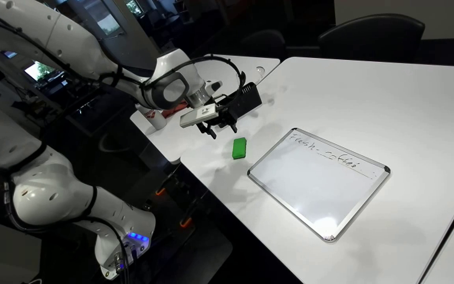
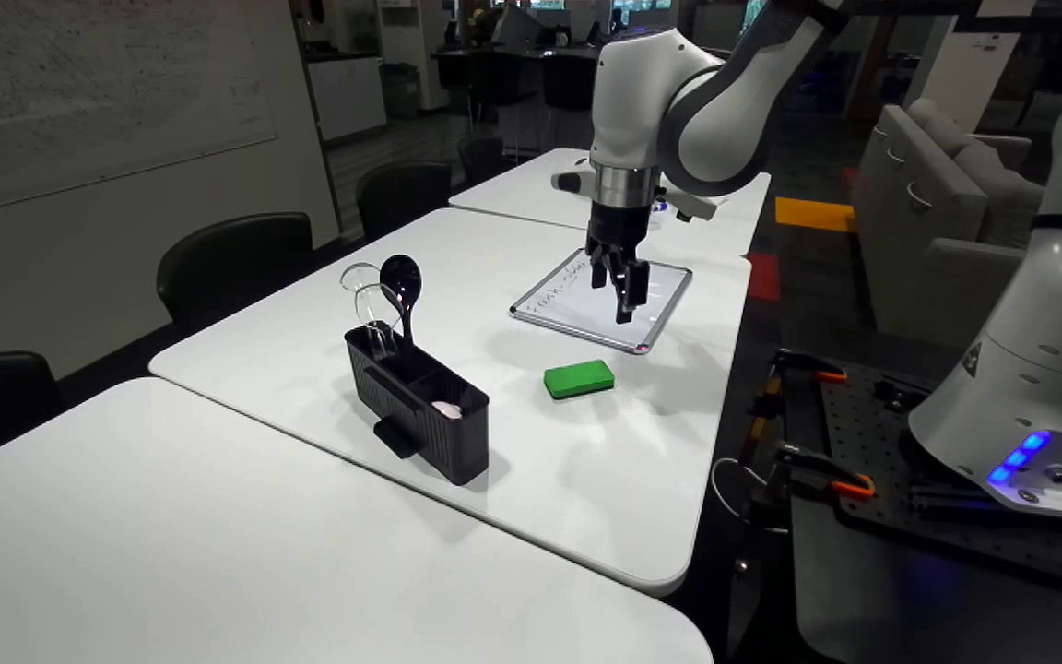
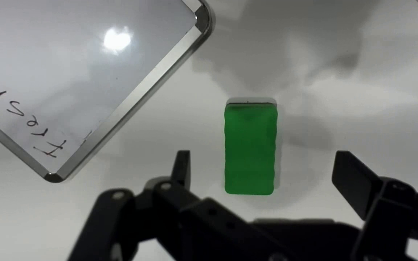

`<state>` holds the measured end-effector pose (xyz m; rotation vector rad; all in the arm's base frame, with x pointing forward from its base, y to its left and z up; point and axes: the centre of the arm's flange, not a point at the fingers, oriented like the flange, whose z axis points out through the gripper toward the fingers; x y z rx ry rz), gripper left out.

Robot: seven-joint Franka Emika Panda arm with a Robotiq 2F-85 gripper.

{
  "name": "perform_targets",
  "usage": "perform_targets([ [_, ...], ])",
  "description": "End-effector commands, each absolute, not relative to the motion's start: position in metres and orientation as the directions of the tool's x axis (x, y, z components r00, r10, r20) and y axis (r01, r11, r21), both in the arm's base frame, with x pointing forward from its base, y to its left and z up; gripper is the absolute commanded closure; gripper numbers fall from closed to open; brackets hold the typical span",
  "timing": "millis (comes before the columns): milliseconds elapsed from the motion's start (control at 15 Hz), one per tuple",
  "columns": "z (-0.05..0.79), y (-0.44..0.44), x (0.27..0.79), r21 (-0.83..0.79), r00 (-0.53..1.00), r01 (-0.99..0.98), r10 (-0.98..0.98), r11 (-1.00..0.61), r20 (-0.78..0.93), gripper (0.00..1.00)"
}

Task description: Move the toaster bottle to the right

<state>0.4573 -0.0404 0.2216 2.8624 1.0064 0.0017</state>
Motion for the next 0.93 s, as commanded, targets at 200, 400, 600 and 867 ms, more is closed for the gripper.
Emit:
perform_targets([
  [200,0.147,-0.023,0.467,0.140,0.721,0.673,0.686,-0.727,0.098,0.00],
  [400,0.124,-0.023,0.466,0.120,0.747,0.644,0.655,-0.755,0.112,0.00],
  [600,0.112,-0.028,0.468,0.130,0.784,0.597,0.610,-0.792,0.113,0.00],
  [867,0.104,-0.031,0.475,0.118,0.807,0.568,0.579,-0.814,0.117,0.00],
])
